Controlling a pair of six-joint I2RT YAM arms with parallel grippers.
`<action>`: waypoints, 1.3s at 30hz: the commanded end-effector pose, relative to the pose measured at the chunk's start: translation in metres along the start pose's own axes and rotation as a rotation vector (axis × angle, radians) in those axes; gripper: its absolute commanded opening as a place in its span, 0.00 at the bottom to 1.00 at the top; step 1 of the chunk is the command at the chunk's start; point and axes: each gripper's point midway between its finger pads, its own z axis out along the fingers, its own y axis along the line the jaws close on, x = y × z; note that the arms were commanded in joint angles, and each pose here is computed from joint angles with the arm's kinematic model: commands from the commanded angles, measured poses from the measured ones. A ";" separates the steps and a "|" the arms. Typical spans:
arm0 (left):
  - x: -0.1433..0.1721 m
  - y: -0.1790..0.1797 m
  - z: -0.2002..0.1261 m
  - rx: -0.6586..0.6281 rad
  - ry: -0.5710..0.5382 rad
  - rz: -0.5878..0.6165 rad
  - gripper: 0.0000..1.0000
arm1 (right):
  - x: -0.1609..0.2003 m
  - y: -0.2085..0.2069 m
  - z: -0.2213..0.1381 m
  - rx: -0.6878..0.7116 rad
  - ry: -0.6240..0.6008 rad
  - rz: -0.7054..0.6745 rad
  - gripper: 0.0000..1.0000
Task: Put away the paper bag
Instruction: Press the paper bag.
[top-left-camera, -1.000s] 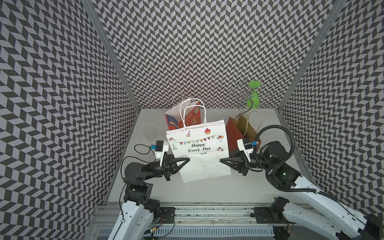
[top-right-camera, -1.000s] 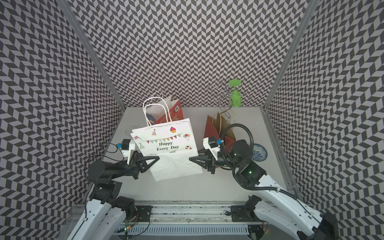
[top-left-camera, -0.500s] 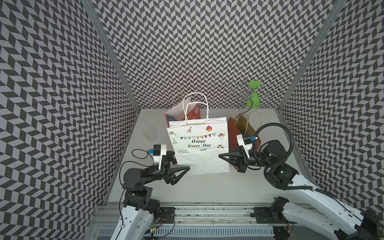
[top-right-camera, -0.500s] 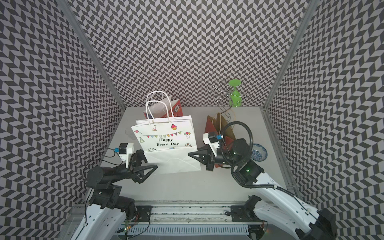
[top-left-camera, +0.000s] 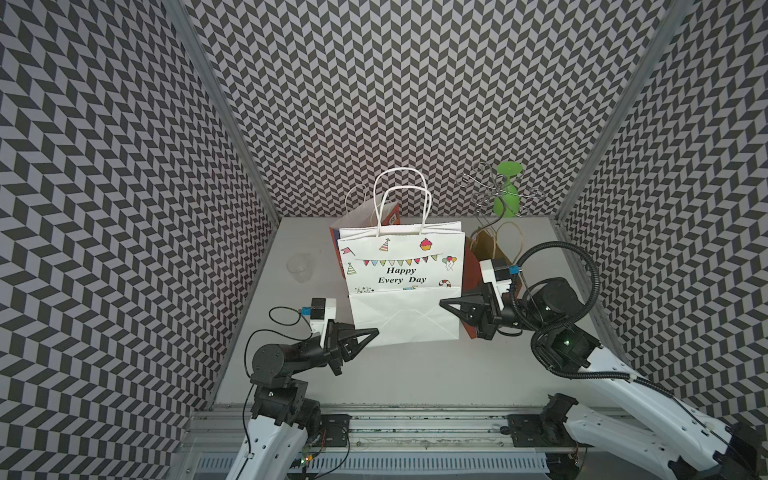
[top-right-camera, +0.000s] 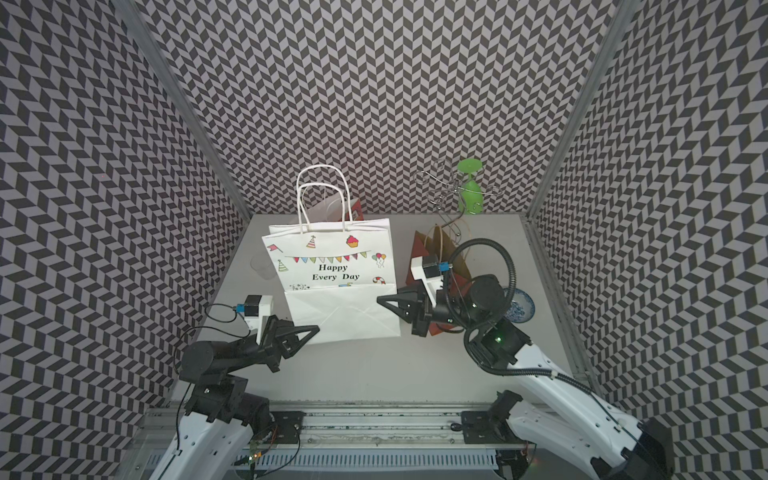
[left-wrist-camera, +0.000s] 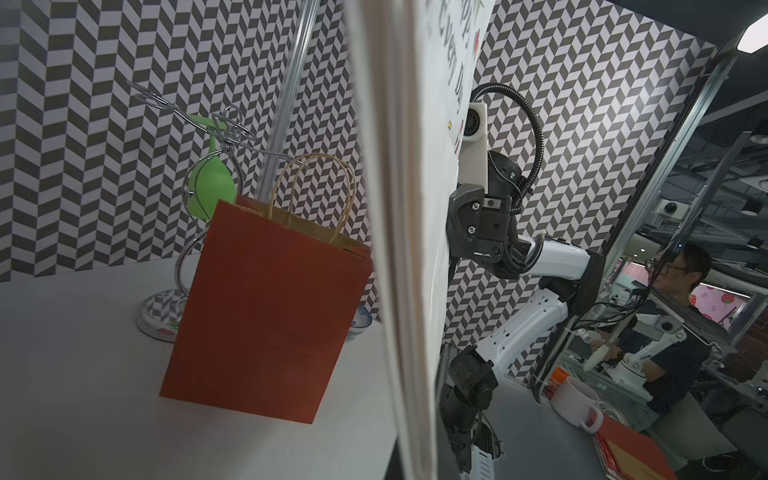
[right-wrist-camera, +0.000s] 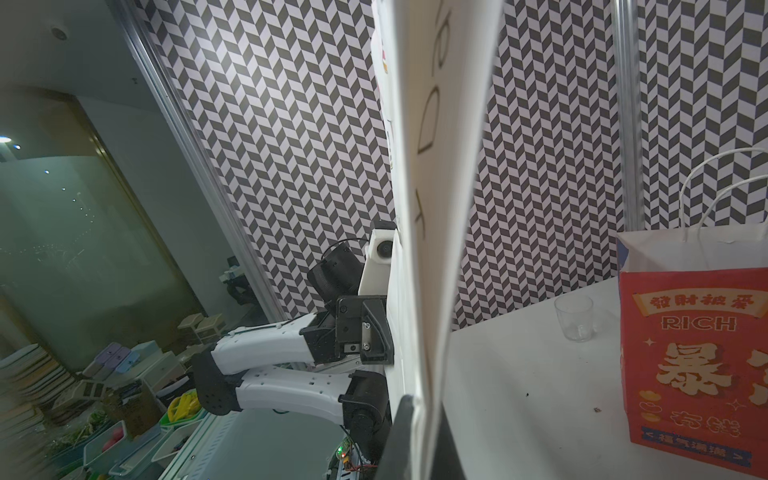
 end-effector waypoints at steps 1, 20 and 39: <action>-0.017 -0.015 0.002 0.032 -0.026 0.063 0.01 | -0.007 0.005 -0.001 -0.022 -0.027 -0.034 0.00; -0.047 -0.026 0.004 0.015 -0.102 0.130 0.47 | 0.023 0.005 -0.004 -0.039 0.067 -0.016 0.00; -0.072 -0.018 0.003 -0.076 -0.184 0.146 0.07 | 0.050 0.000 -0.009 -0.024 0.139 0.015 0.00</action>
